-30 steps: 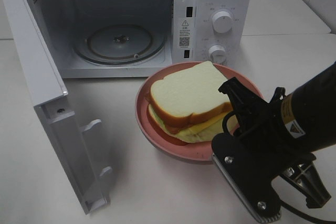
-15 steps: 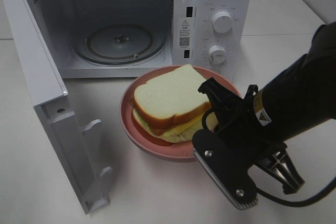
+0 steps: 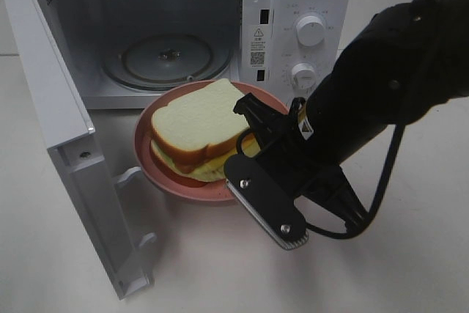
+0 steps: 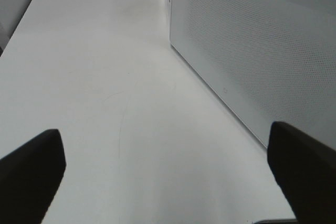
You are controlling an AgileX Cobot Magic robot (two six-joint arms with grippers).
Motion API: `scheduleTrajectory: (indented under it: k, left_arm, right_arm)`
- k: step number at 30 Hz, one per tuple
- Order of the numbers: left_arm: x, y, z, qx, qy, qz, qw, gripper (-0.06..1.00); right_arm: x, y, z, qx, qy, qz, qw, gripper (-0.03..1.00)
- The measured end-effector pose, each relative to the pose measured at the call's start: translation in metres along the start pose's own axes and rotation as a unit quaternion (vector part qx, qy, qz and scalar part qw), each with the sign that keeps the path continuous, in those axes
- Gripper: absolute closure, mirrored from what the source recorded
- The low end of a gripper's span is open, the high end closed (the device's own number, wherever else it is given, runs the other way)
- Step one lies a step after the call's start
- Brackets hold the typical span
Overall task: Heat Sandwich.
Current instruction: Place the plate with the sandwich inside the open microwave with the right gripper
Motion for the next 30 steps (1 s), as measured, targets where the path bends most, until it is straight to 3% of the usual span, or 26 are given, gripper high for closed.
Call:
scheduleTrajectory:
  k: [21,30]
  left_arm:
    - [0.000,0.000,0.000,0.000,0.000,0.000,1.000,-0.05]
    - [0.000,0.000,0.000,0.000,0.000,0.000,1.000,-0.05]
  right_arm:
    - [0.018,-0.054,-0.023,-0.004,-0.042,0.019,0.999,0.92]
    - [0.036,-0.088,-0.025,-0.016,-0.052,0.022,0.998,0.92]
Point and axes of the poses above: a point on each arm's last joint axis where the gripper is mounted, x pointing out along that axis toward the gripper, y along the wrist's bending axis when the last joint is at zero, z = x × y, the point moved 4 cm from there along x, pointing out along that axis toward the gripper, and after that the axes turned 3 degrees about -x, right-handed, at the moved point
